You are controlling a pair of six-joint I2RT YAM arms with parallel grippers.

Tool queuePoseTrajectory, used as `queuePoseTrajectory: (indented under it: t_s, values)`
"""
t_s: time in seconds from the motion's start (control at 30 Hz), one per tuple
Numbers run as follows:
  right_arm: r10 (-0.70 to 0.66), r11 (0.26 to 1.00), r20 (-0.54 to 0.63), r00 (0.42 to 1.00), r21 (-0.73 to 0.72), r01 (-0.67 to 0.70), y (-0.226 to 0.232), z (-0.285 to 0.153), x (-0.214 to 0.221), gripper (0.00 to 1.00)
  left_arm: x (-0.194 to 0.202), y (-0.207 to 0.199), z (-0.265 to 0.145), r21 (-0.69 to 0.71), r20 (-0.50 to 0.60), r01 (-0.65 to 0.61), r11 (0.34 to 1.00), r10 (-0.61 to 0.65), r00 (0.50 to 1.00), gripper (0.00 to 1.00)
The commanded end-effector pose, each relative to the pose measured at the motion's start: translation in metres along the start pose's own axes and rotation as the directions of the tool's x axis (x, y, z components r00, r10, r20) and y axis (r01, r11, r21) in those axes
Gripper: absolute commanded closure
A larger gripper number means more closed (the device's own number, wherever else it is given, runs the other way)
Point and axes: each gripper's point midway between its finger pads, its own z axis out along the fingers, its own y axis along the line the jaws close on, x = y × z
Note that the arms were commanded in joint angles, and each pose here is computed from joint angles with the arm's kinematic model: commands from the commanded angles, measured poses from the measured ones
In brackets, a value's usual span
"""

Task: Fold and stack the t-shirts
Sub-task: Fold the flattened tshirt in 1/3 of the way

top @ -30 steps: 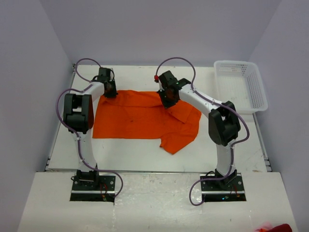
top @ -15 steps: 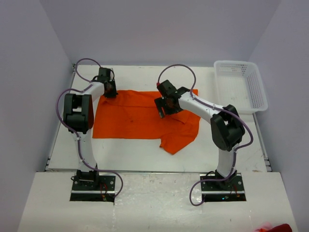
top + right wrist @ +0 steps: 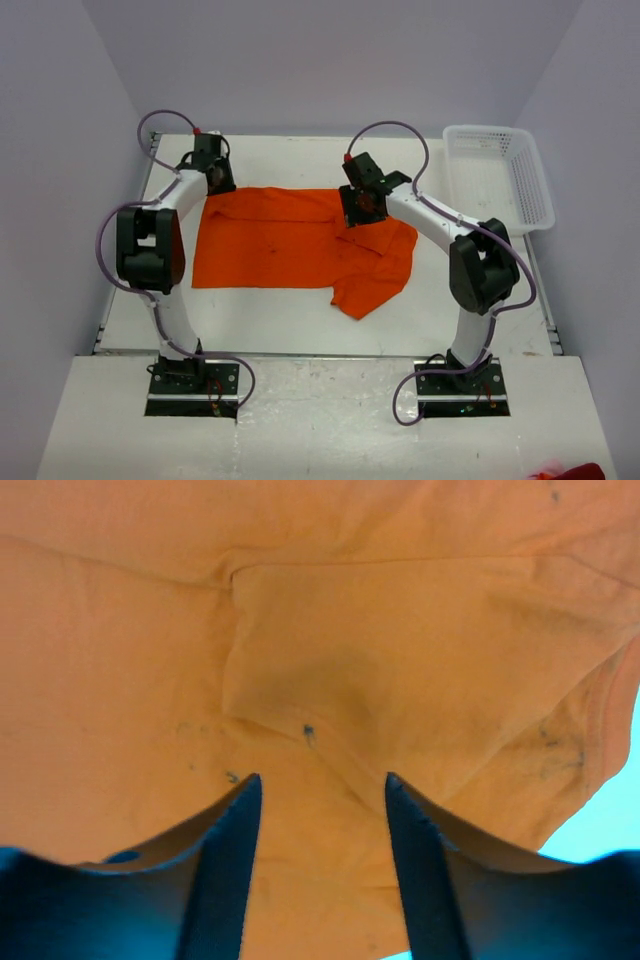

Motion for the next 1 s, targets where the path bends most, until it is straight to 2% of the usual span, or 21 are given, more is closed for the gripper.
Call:
queuePoseTrajectory:
  t_s: [0.0,0.03,0.1,0.13,0.17,0.2,0.23,0.43,0.6,0.77,0.87,0.97]
  values:
    - [0.0,0.998,0.036,0.999,-0.057,0.002,0.01,-0.013,-0.01,0.43,-0.032,0.007,-0.029,-0.037,0.109,0.04,0.999,-0.036,0.993,0.64]
    - [0.009,0.999,0.033,0.999,-0.053,-0.007,0.009,-0.012,-0.01,0.35,-0.035,0.007,-0.033,-0.034,0.125,0.046,0.998,-0.041,0.991,0.64]
    - [0.022,0.998,0.021,1.0,-0.051,-0.021,0.006,-0.01,-0.007,0.33,-0.036,0.006,-0.036,-0.03,0.133,0.053,0.998,-0.049,0.99,0.62]
    - [0.034,0.998,0.019,0.999,-0.055,-0.033,0.007,-0.011,-0.007,0.35,-0.037,0.003,-0.038,-0.021,0.137,0.05,0.999,-0.046,0.99,0.62]
    - [0.041,0.997,0.018,0.999,-0.061,-0.04,0.006,-0.011,-0.006,0.43,-0.037,0.001,-0.038,-0.017,0.137,0.047,0.999,-0.044,0.99,0.62]
    - [0.052,0.997,0.025,0.998,-0.063,-0.05,0.005,-0.014,-0.005,0.81,-0.035,-0.001,-0.036,-0.014,0.127,0.034,0.999,-0.032,0.991,0.69]
    - [0.066,0.996,0.032,0.997,-0.058,-0.064,0.002,-0.015,-0.005,1.0,-0.033,-0.005,-0.036,0.006,0.115,0.027,1.0,-0.027,0.993,1.0]
    - [0.155,0.98,0.003,0.988,-0.128,-0.154,-0.013,-0.014,0.0,1.0,-0.013,-0.035,-0.031,0.165,0.033,0.017,0.986,-0.023,0.999,1.0]
    - [0.159,0.977,-0.064,0.985,-0.133,-0.166,-0.015,-0.007,0.02,1.0,-0.006,-0.037,-0.03,0.164,0.017,0.029,0.986,-0.032,0.999,1.0]
    - [0.155,0.954,-0.076,0.985,-0.246,-0.169,0.003,-0.015,0.041,1.0,-0.009,-0.039,-0.029,0.168,0.004,0.035,0.985,-0.037,0.999,1.0]
    - [0.157,0.958,-0.091,0.983,-0.23,-0.174,0.001,-0.016,0.051,1.0,-0.006,-0.055,-0.032,0.253,-0.022,0.049,0.966,-0.045,0.999,1.0]
    - [0.182,0.953,-0.104,0.978,-0.227,-0.202,-0.001,-0.018,0.067,1.0,-0.005,-0.08,-0.041,0.388,-0.051,0.064,0.919,-0.048,0.998,1.0]
